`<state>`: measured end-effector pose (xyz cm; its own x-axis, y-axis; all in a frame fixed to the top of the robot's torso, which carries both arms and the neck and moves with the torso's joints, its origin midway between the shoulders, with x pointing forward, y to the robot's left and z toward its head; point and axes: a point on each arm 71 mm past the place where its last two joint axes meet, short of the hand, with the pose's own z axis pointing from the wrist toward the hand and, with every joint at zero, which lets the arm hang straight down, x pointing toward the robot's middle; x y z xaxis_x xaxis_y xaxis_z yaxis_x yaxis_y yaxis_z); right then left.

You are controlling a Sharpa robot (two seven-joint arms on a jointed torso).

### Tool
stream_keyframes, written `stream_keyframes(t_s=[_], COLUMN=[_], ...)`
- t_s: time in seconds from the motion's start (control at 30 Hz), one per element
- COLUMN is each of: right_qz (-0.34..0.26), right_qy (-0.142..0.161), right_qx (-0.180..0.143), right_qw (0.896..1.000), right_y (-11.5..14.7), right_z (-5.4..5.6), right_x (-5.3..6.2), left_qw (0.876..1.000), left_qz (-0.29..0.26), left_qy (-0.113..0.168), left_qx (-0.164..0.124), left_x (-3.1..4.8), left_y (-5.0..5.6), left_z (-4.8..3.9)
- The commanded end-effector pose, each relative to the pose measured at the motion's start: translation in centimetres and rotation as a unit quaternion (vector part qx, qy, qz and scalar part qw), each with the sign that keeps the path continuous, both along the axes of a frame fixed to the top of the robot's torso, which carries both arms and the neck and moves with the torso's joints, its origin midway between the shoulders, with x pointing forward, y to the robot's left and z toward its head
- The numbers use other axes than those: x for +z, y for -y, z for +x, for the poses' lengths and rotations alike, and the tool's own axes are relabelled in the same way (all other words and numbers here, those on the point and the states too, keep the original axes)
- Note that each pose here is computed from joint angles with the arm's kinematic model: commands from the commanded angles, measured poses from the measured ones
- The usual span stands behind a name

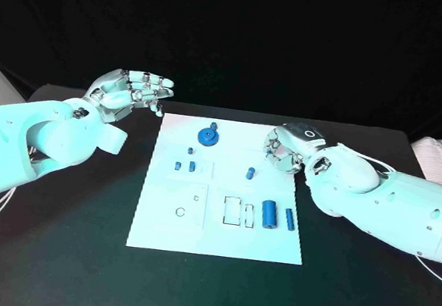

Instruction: Assemble the parts on the task board

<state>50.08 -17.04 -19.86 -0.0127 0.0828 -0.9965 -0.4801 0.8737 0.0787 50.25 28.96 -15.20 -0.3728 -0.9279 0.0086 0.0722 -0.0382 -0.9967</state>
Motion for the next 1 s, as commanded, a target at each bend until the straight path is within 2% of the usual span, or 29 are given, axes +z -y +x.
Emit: stream_keyframes(t_s=[0.03,0.23,0.47,0.63,0.8,1.0], right_qz=[0.044,0.088,0.116,0.128,0.130,0.124], right_qy=[0.041,0.052,0.034,0.010,-0.011,-0.028], right_qx=[0.006,0.023,0.053,0.090,0.130,0.158], right_qw=[0.998,0.995,0.991,0.988,0.983,0.979], right_y=[0.2,0.4,-1.1,-3.6,-6.4,-9.0], right_z=[-0.4,-1.6,-3.5,-5.5,-7.4,-8.8], right_x=[1.3,2.6,3.1,2.8,1.9,0.6], left_qw=[1.000,1.000,1.000,1.000,1.000,1.000], left_qz=[-0.003,-0.003,-0.004,-0.005,-0.006,-0.008], left_qy=[0.006,0.006,0.005,0.004,0.004,0.002], left_qx=[-0.007,-0.006,-0.009,-0.012,-0.016,-0.022], left_x=[0.16,0.13,0.11,0.10,0.09,0.08], left_y=[0.0,0.0,0.2,0.5,1.0,1.7], left_z=[0.02,0.08,0.07,0.09,0.07,0.03])
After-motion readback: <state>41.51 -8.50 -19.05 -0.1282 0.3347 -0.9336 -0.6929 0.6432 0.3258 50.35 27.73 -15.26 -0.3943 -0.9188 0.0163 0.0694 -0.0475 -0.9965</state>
